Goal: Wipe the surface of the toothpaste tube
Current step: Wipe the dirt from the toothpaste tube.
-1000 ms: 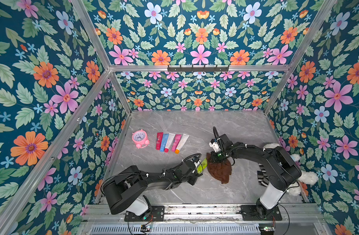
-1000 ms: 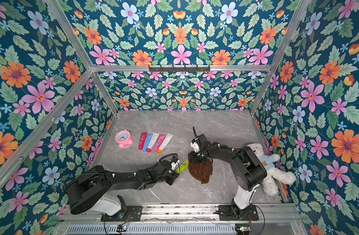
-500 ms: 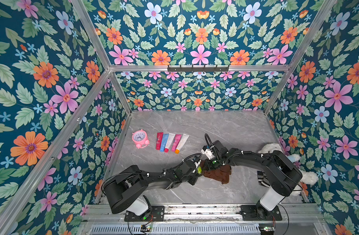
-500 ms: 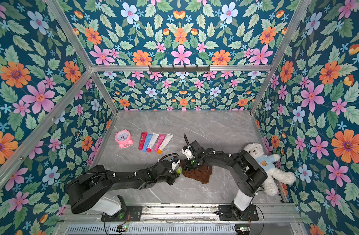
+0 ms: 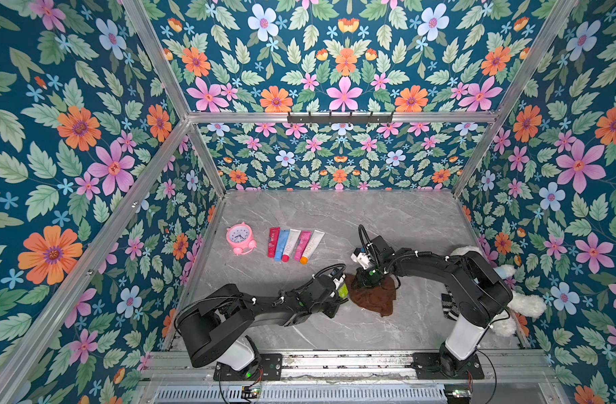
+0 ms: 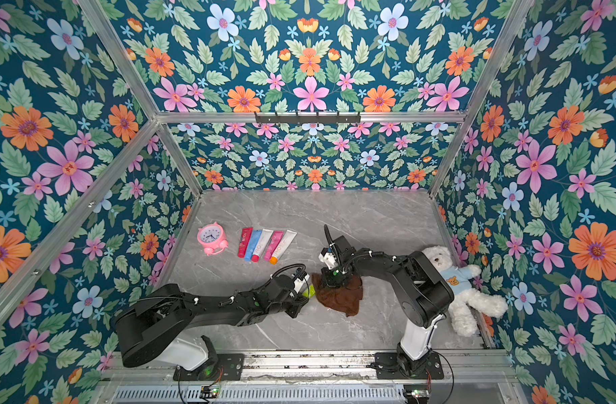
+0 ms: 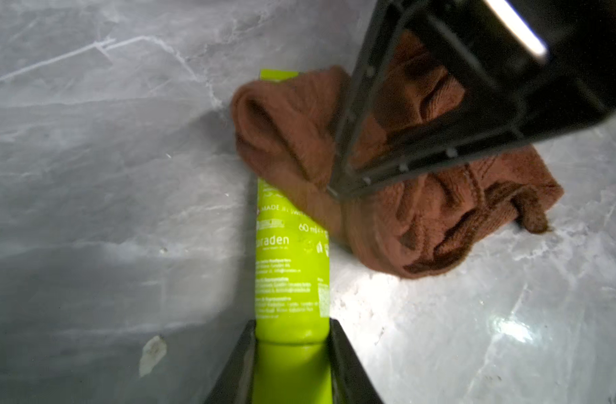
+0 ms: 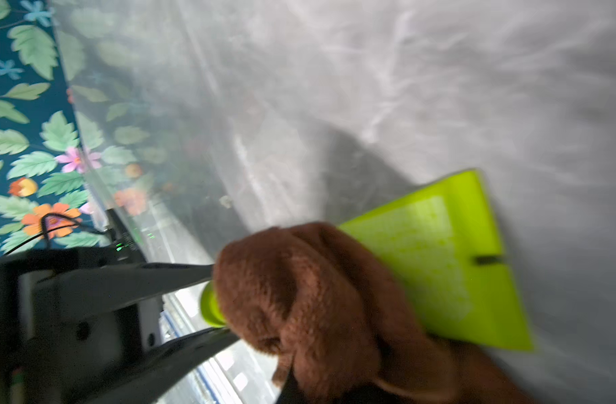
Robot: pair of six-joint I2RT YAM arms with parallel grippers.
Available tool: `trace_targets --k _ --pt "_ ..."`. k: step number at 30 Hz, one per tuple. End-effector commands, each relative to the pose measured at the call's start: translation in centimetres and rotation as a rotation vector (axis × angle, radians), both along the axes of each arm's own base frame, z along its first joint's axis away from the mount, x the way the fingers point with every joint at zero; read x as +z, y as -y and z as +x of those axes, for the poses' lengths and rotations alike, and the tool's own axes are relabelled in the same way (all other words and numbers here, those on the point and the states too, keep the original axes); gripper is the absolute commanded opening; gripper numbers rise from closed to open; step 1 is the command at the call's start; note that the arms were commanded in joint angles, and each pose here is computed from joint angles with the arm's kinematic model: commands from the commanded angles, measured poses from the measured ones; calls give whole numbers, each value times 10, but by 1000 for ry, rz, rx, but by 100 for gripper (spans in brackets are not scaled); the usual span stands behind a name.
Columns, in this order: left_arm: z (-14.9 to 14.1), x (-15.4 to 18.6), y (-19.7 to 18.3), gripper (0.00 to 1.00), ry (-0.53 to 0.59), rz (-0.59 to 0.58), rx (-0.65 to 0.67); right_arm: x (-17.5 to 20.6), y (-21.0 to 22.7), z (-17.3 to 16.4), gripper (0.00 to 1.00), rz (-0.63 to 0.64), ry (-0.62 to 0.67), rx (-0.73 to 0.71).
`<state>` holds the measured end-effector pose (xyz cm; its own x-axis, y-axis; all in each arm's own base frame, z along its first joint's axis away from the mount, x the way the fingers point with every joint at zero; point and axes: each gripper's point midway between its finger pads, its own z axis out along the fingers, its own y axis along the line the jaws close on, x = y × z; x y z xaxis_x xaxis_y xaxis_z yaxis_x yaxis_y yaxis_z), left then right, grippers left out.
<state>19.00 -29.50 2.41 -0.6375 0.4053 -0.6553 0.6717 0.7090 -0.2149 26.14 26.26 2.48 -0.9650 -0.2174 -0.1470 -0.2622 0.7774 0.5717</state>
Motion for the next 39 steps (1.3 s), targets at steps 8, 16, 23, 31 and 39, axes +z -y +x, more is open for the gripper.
trace_targets --k 8,16,23,31,39 --pt "-20 -14 -2 0 -91 33 -68 0 13 4 0 -114 110 -11" --pt "-21 -15 0 0 -96 30 -80 32 -39 -14 0 115 98 39" --pt "-21 -14 0 0 -89 34 -75 4 -27 -7 0 -19 80 41" --pt "-20 -13 -8 0 -75 39 -40 -23 43 -5 0 -245 50 -28" --pt "-22 -12 -10 0 -71 32 -42 -8 66 5 0 -229 73 -87"
